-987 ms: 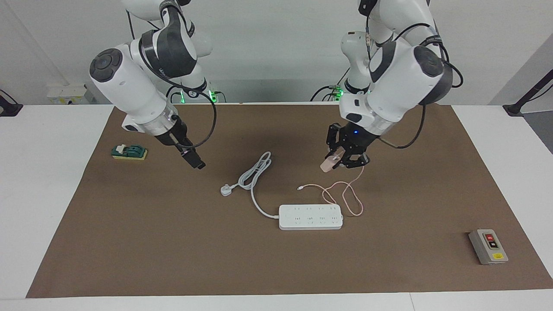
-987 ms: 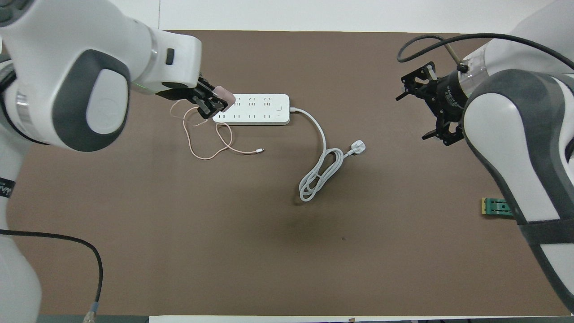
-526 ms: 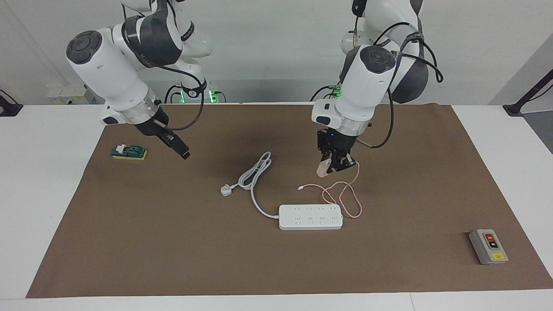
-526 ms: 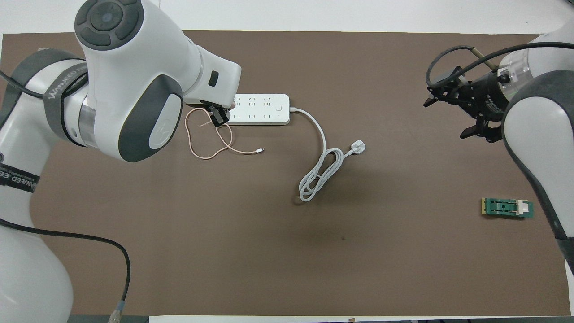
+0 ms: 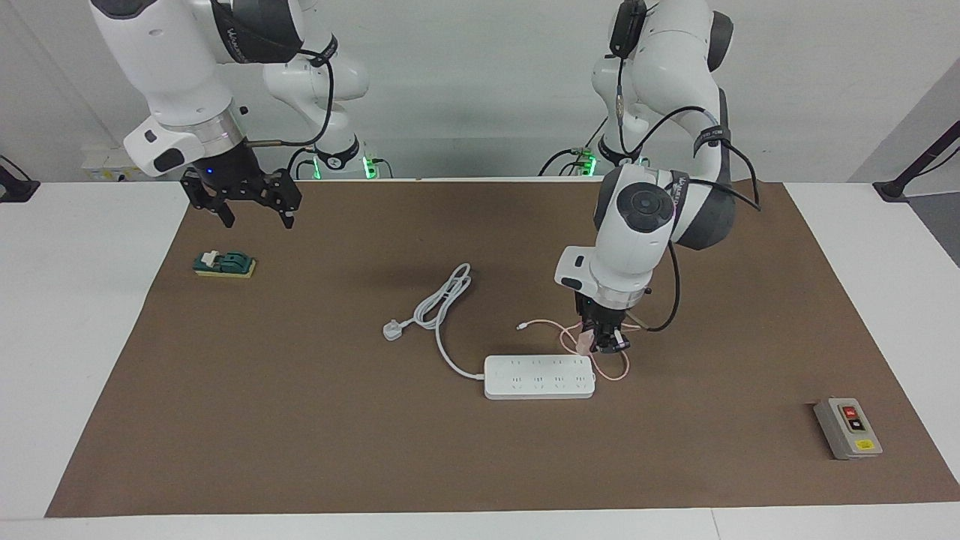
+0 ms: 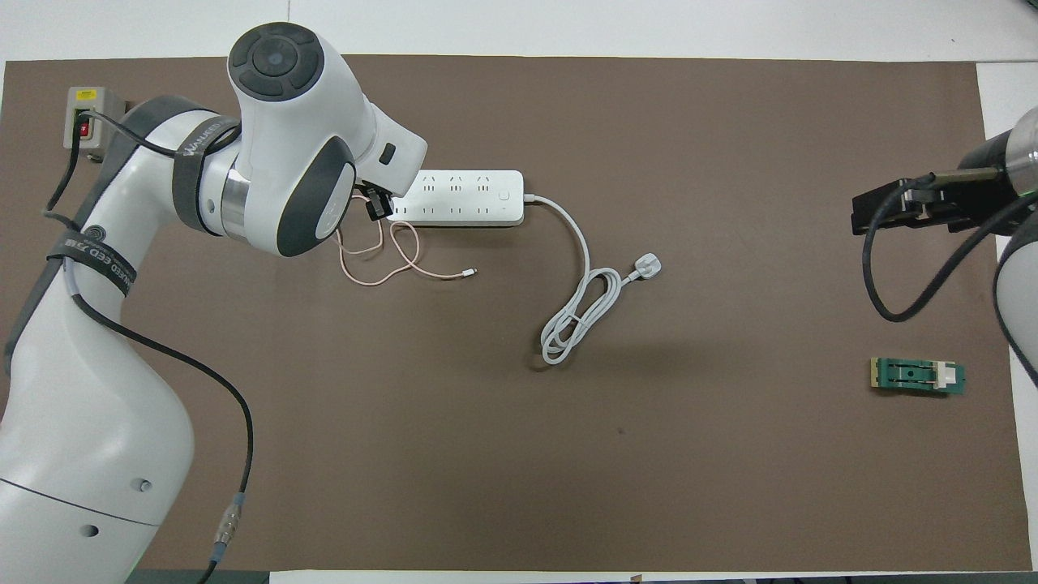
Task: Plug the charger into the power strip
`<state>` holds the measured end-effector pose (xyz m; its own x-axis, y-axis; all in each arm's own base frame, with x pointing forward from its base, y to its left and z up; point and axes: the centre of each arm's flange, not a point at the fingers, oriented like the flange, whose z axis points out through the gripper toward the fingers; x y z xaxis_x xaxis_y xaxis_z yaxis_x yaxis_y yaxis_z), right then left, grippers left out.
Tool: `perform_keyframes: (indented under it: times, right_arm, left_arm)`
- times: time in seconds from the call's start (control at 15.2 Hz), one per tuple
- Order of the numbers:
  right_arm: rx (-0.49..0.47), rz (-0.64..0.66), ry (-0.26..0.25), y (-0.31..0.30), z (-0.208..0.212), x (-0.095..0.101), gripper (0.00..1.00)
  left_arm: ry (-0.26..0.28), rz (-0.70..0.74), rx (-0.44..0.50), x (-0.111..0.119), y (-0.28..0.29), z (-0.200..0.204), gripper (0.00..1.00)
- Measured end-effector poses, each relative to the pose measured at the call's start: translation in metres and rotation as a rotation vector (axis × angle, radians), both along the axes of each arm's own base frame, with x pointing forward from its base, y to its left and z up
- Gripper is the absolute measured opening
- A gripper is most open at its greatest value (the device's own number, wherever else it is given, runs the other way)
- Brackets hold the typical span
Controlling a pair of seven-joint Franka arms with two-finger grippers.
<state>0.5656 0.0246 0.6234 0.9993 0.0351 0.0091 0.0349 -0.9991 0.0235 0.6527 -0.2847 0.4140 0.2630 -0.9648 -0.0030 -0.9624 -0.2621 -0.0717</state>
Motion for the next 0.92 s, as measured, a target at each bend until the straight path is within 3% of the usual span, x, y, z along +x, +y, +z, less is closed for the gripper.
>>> perform_keyframes:
  times: [0.2,0.39,0.66,0.92]
  right_arm:
    - [-0.01,0.063,0.018,-0.011,0.019,-0.019,1.0]
    - [-0.01,0.058,0.076,-0.015,0.024,-0.037,1.0]
    - [-0.01,0.056,0.114,-0.017,0.01,-0.04,1.0]
    - [-0.01,0.054,0.111,-0.017,0.002,-0.037,1.0]
  left_arm:
    - [-0.034,-0.018,0.01,0.001,0.001,-0.016,0.32]
    - [-0.034,-0.025,0.014,-0.001,0.001,-0.029,0.32]
    - [-0.036,-0.034,0.013,-0.002,0.0,-0.034,0.32]
    - [-0.038,-0.04,0.011,-0.004,0.0,-0.044,0.32]
